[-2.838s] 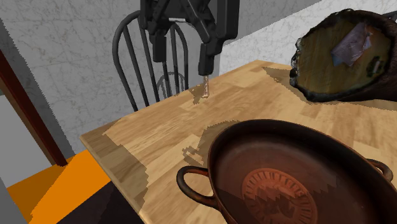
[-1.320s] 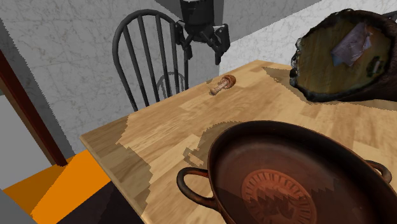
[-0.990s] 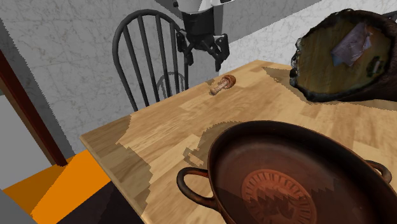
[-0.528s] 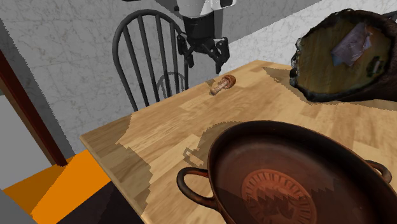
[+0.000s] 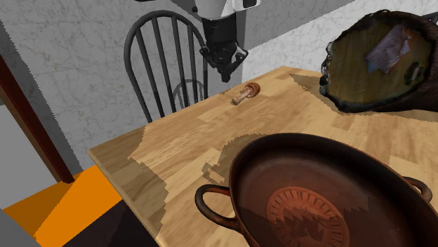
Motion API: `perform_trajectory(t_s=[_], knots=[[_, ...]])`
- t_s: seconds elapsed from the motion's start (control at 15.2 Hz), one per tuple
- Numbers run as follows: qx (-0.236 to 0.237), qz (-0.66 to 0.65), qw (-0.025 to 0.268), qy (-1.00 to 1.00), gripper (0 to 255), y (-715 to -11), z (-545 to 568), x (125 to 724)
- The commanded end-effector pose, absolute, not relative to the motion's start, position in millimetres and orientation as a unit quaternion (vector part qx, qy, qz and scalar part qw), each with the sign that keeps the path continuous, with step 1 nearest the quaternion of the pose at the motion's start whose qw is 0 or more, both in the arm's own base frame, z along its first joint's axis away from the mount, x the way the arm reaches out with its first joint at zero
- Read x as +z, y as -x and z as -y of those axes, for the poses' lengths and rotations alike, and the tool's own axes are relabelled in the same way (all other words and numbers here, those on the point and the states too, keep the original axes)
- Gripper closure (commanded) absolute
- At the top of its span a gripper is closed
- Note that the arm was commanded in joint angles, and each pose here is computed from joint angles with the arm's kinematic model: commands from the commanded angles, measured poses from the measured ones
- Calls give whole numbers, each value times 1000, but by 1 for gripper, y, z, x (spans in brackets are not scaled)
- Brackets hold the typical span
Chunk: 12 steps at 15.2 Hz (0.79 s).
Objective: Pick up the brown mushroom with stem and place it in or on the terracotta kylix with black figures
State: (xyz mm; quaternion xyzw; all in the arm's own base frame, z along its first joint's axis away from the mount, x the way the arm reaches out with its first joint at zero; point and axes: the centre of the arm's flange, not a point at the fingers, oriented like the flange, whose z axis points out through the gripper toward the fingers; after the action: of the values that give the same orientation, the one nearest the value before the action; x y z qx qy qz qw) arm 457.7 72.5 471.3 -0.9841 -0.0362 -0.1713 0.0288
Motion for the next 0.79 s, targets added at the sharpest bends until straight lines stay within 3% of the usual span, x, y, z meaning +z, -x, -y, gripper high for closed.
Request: perform_trajectory(t_s=[0.0, 0.2, 0.26, 0.73], knots=[[-171, 36, 29, 984, 255, -458, -73, 471], [-171, 36, 29, 984, 255, -458, -73, 471], [-171, 36, 29, 984, 0, -458, -73, 471], [-124, -67, 57, 988, 0, -546, -39, 432]])
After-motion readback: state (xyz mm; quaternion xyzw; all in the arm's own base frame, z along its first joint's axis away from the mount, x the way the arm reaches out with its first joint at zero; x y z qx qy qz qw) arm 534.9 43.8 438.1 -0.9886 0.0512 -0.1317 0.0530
